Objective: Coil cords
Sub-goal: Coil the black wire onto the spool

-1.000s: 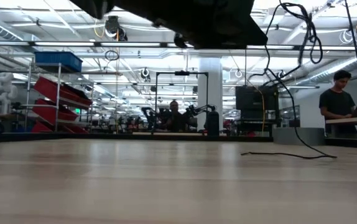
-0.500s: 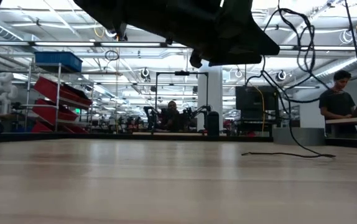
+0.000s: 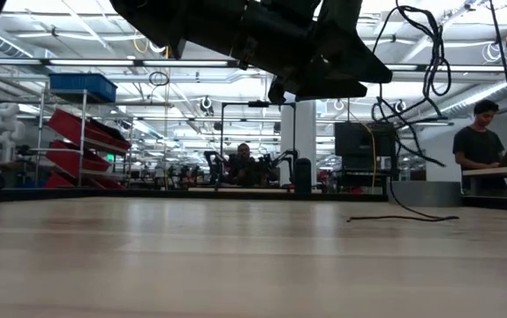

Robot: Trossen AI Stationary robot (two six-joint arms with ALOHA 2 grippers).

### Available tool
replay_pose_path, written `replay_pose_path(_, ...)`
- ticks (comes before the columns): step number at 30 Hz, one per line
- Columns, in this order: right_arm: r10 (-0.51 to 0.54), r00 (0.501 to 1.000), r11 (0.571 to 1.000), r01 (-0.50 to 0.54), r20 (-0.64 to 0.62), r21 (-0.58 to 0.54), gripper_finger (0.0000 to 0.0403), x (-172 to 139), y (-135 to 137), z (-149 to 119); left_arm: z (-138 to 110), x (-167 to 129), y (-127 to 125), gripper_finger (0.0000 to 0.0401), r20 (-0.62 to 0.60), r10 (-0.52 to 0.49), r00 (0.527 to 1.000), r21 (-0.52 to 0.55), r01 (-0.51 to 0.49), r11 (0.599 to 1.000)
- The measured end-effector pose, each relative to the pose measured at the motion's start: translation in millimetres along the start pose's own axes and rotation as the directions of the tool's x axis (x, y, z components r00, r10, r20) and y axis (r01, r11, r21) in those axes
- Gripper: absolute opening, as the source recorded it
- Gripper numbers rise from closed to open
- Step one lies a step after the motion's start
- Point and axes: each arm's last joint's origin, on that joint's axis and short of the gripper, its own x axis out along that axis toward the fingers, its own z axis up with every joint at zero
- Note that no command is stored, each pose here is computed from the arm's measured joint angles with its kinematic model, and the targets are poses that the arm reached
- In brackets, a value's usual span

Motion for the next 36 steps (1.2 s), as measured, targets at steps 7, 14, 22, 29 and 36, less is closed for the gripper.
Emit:
replay_pose_path(7,0.0,1.0,1.0,0.0,-0.001,0.0,0.0,0.0,0.0,-0.1,-5.1,0.3,-3.0,0.0202,-0.016,0.005,1.0,-0.018,-0.005,1.0)
replay_pose_path(14,0.0,1.0,1.0,0.0,-0.001,-0.002,0.0,0.0,0.0,-0.1,-4.8,0.8,-1.9,0.0126,-0.014,0.006,1.0,-0.021,-0.007,1.0)
replay_pose_path(22,-0.001,1.0,1.0,0.001,-0.001,-0.001,0.0,0.0,0.0,-0.1,-4.2,1.1,-1.5,0.0065,-0.01,-0.003,1.0,-0.029,0.003,1.0)
replay_pose_path(29,-0.001,1.0,1.0,0.001,-0.001,-0.002,0.0,0.0,0.0,-0.1,-3.8,0.9,-2.6,0.0131,-0.008,-0.028,1.0,-0.065,0.028,0.998)
replay_pose_path(36,-0.001,1.0,1.0,0.001,-0.001,-0.004,0.0,0.0,0.0,-0.1,-0.7,1.0,-2.7,0.0199,0.026,-0.021,0.999,-0.09,0.024,0.996)
